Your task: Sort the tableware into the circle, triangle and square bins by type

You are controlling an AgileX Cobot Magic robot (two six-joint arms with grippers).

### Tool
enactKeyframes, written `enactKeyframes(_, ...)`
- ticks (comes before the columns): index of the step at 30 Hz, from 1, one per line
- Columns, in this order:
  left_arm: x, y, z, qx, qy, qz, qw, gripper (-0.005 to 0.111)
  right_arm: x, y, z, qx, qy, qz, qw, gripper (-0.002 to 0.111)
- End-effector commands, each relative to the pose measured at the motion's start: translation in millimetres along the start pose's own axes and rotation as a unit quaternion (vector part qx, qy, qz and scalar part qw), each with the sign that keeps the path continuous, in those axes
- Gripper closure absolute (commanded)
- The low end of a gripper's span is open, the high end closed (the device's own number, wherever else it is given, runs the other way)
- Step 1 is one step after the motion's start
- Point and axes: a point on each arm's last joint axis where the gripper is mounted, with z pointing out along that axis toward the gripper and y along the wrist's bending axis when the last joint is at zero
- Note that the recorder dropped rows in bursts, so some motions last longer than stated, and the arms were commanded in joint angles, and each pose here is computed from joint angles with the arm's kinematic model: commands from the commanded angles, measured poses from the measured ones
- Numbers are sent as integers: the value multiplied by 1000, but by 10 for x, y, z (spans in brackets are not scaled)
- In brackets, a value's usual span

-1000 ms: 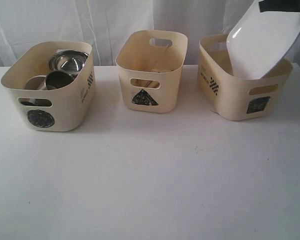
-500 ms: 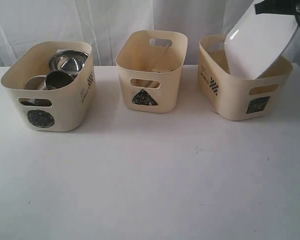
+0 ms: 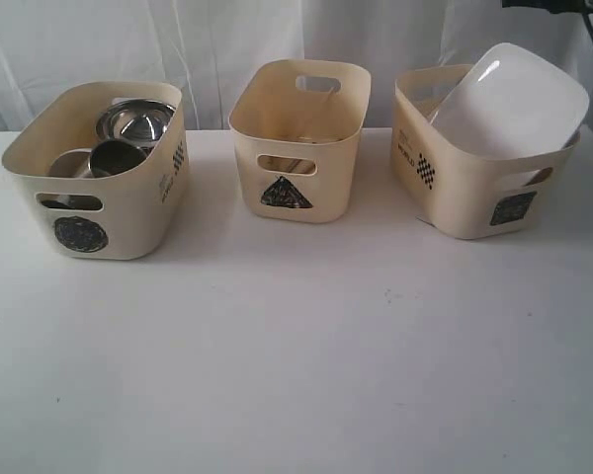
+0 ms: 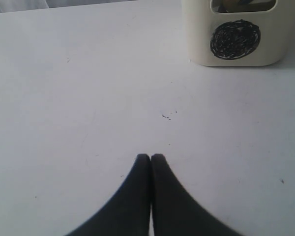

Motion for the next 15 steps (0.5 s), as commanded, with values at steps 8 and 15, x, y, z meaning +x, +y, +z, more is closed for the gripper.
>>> enactKeyframes(8, 13, -3, 2, 1, 1, -5, 1000, 107, -150, -260, -323, 42, 25, 110, 993, 74)
enactKeyframes(15, 13, -3, 2, 1, 1, -5, 1000, 107, 18, -338, -741, -8, 24, 126, 992, 95)
